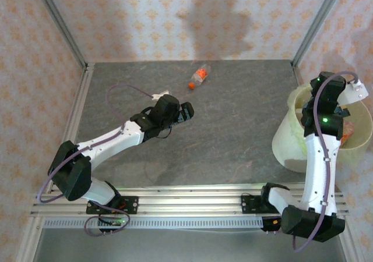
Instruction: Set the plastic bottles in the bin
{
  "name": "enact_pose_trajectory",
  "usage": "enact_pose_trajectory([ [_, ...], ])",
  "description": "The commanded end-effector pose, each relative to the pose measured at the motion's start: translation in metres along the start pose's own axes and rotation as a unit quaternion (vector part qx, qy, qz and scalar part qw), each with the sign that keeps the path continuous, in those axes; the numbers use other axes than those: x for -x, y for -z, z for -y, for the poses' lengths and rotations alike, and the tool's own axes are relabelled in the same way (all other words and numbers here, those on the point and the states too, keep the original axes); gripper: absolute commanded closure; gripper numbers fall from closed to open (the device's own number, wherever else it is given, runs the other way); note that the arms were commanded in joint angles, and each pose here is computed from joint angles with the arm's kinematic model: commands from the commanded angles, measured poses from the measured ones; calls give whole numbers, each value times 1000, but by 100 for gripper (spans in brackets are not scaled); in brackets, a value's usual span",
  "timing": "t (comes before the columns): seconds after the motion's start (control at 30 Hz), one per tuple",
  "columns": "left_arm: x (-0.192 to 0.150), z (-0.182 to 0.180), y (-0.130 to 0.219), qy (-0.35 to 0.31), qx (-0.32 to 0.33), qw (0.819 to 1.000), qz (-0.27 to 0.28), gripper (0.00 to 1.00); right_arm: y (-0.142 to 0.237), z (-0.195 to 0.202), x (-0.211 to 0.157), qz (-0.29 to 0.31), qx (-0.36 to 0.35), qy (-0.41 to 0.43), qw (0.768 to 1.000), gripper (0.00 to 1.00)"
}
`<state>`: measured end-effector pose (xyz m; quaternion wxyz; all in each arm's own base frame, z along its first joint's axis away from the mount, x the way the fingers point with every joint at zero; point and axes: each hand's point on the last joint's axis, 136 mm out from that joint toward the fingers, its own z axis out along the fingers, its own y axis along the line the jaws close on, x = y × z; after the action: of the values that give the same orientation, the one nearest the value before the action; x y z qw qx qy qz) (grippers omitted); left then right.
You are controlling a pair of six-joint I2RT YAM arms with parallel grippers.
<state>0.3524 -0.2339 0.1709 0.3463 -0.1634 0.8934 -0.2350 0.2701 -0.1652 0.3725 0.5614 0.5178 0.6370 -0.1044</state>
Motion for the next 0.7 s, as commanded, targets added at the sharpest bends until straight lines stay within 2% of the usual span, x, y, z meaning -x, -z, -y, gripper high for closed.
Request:
enact_pose_trajectory([
  [0.0, 4, 1, 6, -8, 7, 1000, 7, 0, 7, 12, 10, 22, -21, -4, 1000, 1],
  [0.23, 2, 2, 1, -9, 10, 1000, 3, 0, 10, 32, 16, 59, -61, -6, 996, 1],
  [0.5, 0, 5, -6, -21, 14, 1000, -8, 0, -3, 48, -7, 44, -85, 21, 995, 1],
  [0.67, 0, 3, -6, -27, 20, 999, -8, 0, 10, 43, 26, 75, -87, 38, 993, 1],
])
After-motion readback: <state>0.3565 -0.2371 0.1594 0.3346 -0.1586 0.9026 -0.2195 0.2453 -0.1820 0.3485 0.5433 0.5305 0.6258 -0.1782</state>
